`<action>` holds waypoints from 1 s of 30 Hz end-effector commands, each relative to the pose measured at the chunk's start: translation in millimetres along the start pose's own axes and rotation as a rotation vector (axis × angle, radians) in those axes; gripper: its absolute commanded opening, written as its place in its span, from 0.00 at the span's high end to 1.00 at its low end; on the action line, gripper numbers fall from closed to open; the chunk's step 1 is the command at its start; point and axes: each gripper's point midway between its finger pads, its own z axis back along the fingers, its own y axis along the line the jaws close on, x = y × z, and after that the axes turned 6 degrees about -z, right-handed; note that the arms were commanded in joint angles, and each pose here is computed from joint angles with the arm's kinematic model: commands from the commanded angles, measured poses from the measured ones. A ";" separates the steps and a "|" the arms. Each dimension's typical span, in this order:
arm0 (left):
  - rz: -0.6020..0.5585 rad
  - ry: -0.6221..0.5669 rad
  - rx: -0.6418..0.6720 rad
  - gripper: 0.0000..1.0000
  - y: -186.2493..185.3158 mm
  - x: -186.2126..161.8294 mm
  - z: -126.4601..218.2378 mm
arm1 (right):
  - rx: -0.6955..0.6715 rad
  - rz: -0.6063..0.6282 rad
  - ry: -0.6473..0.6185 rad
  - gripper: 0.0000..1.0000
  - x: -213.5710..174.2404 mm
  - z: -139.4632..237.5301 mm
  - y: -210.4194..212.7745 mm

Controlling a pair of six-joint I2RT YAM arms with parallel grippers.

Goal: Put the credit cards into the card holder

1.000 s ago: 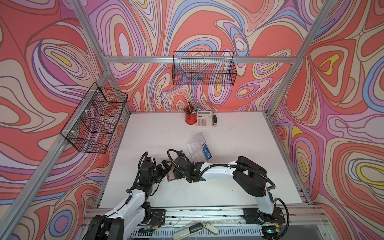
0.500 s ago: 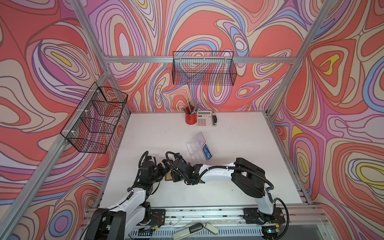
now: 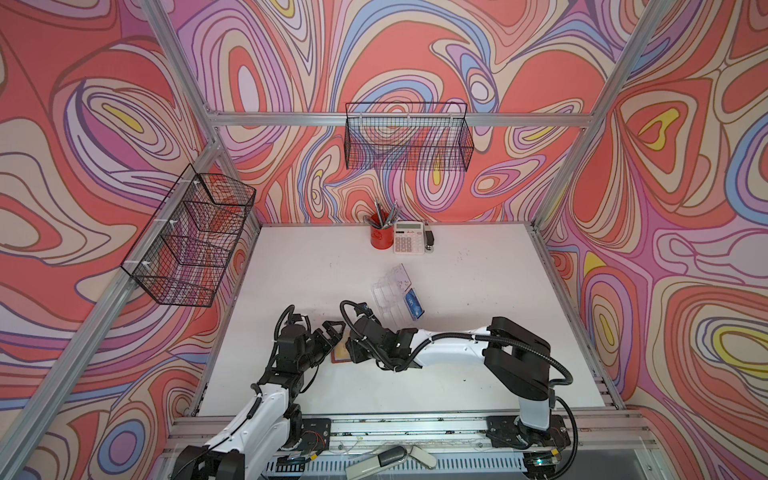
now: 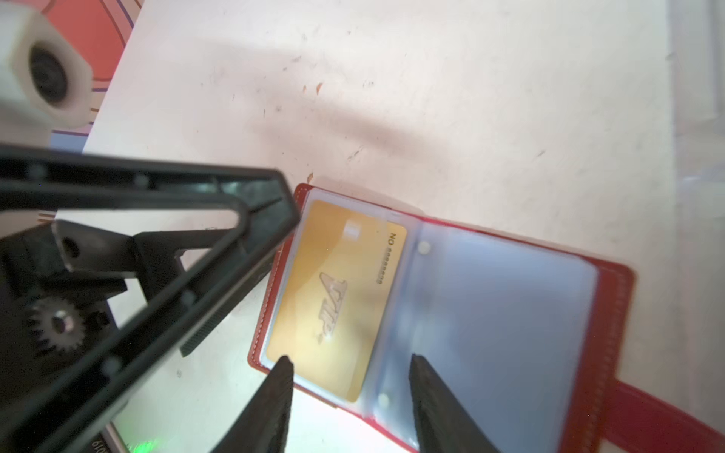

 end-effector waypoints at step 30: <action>0.034 -0.018 0.053 0.03 19.6 -5.4 0.4 | -0.223 -0.086 -0.054 0.52 4.1 9.6 -56.6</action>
